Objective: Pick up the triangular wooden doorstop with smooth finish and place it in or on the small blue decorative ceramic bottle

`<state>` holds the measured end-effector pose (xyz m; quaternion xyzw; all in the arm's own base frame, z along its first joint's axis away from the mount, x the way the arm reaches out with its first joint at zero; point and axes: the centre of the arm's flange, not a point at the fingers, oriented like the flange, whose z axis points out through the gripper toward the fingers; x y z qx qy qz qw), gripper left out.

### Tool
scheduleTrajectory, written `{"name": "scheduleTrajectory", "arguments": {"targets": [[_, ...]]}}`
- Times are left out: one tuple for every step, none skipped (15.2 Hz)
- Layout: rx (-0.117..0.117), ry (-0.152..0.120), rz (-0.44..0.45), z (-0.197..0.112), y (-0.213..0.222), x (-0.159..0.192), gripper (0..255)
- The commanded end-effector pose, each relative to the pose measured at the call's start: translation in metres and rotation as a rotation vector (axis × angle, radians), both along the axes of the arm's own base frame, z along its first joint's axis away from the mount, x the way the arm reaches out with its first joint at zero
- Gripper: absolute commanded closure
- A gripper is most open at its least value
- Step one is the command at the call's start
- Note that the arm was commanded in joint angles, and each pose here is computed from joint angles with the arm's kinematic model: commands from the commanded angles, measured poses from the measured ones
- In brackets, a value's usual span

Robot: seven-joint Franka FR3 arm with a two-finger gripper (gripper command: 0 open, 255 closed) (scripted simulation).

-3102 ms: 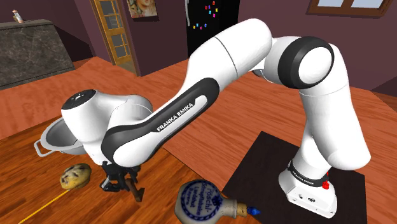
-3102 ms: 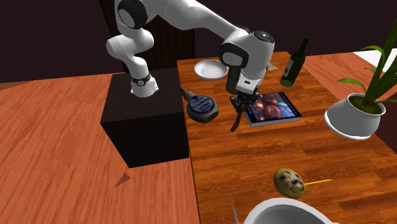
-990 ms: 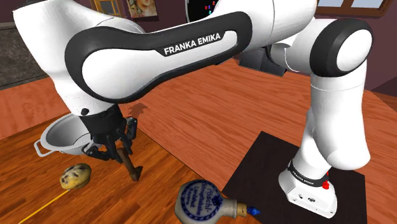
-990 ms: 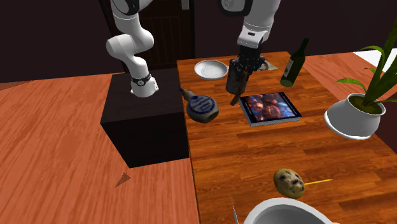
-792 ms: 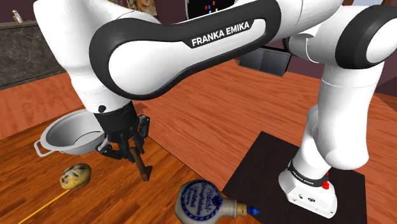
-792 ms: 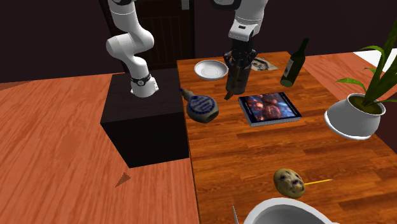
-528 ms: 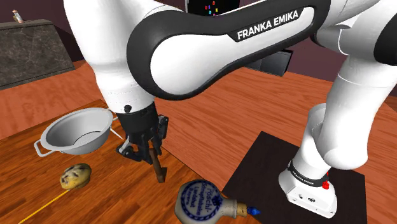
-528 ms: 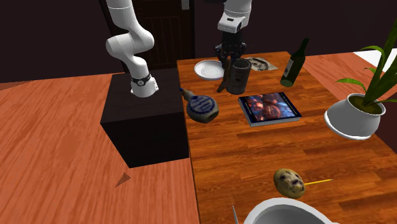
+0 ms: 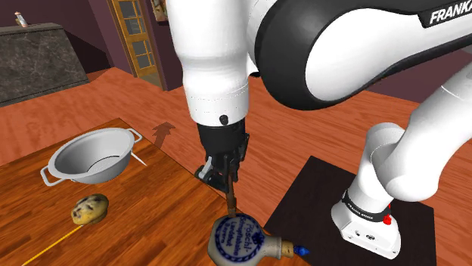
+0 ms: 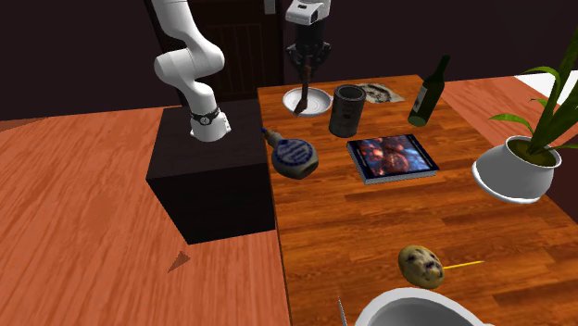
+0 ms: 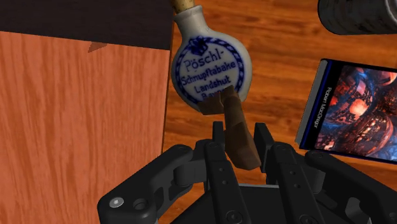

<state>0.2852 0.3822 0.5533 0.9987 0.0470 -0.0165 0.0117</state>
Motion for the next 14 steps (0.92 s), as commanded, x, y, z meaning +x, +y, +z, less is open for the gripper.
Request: {"name": "scheduleTrajectory", "arguments": {"targets": [[0.001,0.001,0.000,0.006,-0.012,-0.024,255],[0.001,0.001,0.000,0.008,-0.017,-0.033,255],[0.001,0.001,0.000,0.003,-0.017,-0.033,255],[0.001,0.001,0.000,-0.002,-0.017,-0.033,255],[0.001,0.001,0.000,-0.007,-0.017,-0.033,255],[0.001,0.001,0.000,-0.013,-0.017,-0.033,255],[0.001,0.001,0.000,-0.018,-0.017,-0.033,255],[0.001,0.001,0.000,-0.023,-0.017,-0.033,255],[0.001,0.001,0.000,-0.029,-0.017,-0.033,255],[0.001,0.001,0.000,-0.034,-0.017,-0.033,255],[0.001,0.001,0.000,-0.039,-0.017,-0.033,255],[0.001,0.001,0.000,-0.044,-0.017,-0.033,255],[0.001,0.001,0.000,-0.050,-0.017,-0.033,255],[0.001,0.001,0.000,-0.055,-0.017,-0.033,255]]}}
